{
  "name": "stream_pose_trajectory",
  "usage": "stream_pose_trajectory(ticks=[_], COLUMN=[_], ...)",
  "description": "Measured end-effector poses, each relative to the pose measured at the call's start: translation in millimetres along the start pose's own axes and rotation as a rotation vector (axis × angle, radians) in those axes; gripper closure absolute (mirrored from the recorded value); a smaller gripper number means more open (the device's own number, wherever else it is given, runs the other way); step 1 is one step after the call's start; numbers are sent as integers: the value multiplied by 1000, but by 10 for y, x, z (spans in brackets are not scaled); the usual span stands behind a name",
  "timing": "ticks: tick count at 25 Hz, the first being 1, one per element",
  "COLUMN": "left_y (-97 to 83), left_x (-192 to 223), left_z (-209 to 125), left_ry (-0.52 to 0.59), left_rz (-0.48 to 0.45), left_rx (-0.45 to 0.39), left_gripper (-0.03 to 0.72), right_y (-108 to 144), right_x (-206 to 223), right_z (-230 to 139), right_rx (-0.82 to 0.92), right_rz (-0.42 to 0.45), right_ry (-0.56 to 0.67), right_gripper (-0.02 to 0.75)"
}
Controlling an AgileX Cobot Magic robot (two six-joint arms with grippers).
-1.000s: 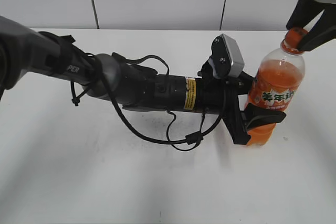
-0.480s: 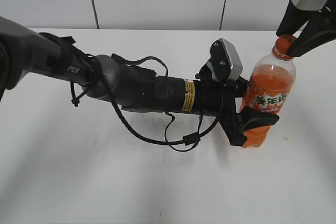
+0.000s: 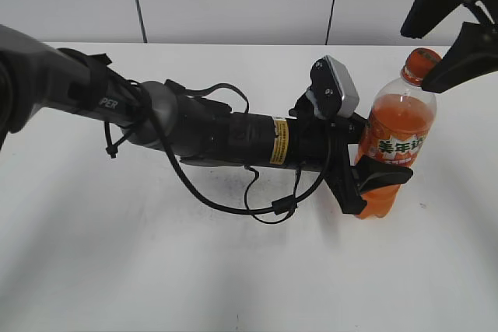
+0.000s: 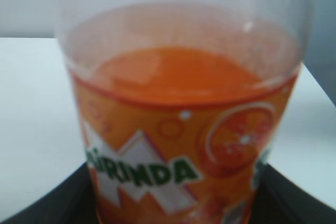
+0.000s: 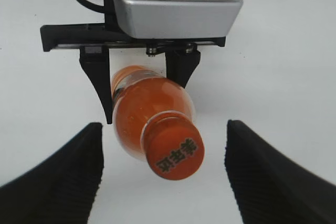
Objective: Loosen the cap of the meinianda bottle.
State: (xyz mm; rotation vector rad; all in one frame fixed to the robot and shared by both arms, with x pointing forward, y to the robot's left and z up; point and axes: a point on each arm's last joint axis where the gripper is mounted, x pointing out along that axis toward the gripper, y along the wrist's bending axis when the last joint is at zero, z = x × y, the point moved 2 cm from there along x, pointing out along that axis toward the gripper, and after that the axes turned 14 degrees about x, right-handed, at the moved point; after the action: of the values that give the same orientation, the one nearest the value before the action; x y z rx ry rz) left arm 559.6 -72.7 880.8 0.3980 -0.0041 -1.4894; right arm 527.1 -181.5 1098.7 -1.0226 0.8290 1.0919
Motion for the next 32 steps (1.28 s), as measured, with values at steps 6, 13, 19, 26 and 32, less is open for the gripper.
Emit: stream_pose_trajectory(ticks=[6,13,19,26,32], left_y=[0,0,0,0,1], left_x=[0,0,0,0,0], left_z=[0,0,0,0,0], left_ry=[0,0,0,0,0], left_rz=[0,0,0,0,1], left_rx=[0,0,0,-1,-2], left_gripper=[262,262,262,262,262], right_y=[23,-30,-58,-61,-47], right_x=[-154,-168,-43,148,148], right_z=[22,4,-49,-80,-74], right_rx=[615,1347,1386,1409,1411], right_rz=[-49,-88,-91,-38,-24], right_ry=[-44,-85,-15,75,80], right_gripper=[192,233,275,306,463])
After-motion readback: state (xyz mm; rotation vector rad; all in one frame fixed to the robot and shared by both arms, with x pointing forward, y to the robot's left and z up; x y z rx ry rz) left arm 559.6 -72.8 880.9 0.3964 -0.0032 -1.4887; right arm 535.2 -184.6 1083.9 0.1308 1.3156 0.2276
